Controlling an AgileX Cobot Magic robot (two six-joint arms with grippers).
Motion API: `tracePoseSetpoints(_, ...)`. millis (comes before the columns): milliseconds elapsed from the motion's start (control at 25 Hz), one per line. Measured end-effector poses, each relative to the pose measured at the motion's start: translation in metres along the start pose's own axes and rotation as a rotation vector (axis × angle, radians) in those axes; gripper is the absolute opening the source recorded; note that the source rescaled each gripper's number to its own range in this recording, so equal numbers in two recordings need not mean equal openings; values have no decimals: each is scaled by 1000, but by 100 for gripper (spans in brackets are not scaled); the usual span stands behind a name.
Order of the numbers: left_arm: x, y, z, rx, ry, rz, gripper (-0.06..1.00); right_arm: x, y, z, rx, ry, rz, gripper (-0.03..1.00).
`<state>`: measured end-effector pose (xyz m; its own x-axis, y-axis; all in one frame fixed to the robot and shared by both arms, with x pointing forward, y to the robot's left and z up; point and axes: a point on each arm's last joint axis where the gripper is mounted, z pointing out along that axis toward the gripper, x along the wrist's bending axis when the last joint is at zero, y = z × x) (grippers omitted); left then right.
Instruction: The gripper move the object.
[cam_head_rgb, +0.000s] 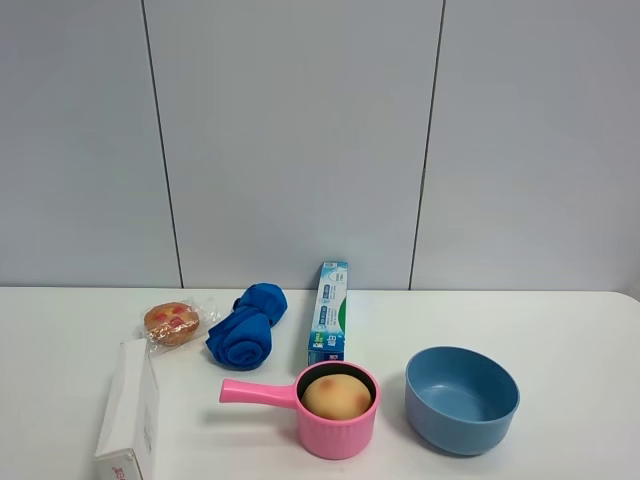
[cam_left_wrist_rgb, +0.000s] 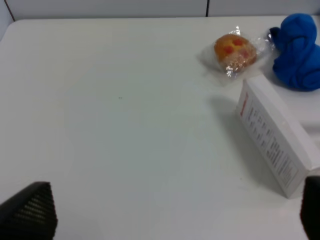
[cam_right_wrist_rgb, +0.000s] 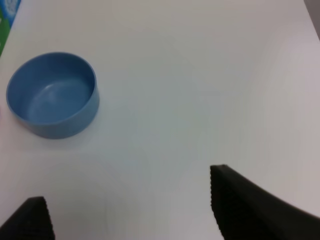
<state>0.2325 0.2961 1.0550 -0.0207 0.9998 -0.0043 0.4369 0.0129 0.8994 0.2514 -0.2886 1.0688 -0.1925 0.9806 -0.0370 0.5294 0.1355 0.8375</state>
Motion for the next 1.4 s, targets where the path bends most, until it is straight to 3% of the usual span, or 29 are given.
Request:
tracePoseSetpoints(240, 0, 0, 0, 0, 0, 0, 100, 2, -10, -8, -70, -4, 30, 64)
tracePoseSetpoints(1280, 0, 0, 0, 0, 0, 0, 100, -2, -25, -7, -95, -57, 94, 64)
tracePoseSetpoints(1400, 0, 0, 0, 0, 0, 0, 100, -2, -25, -7, -95, -57, 93, 69)
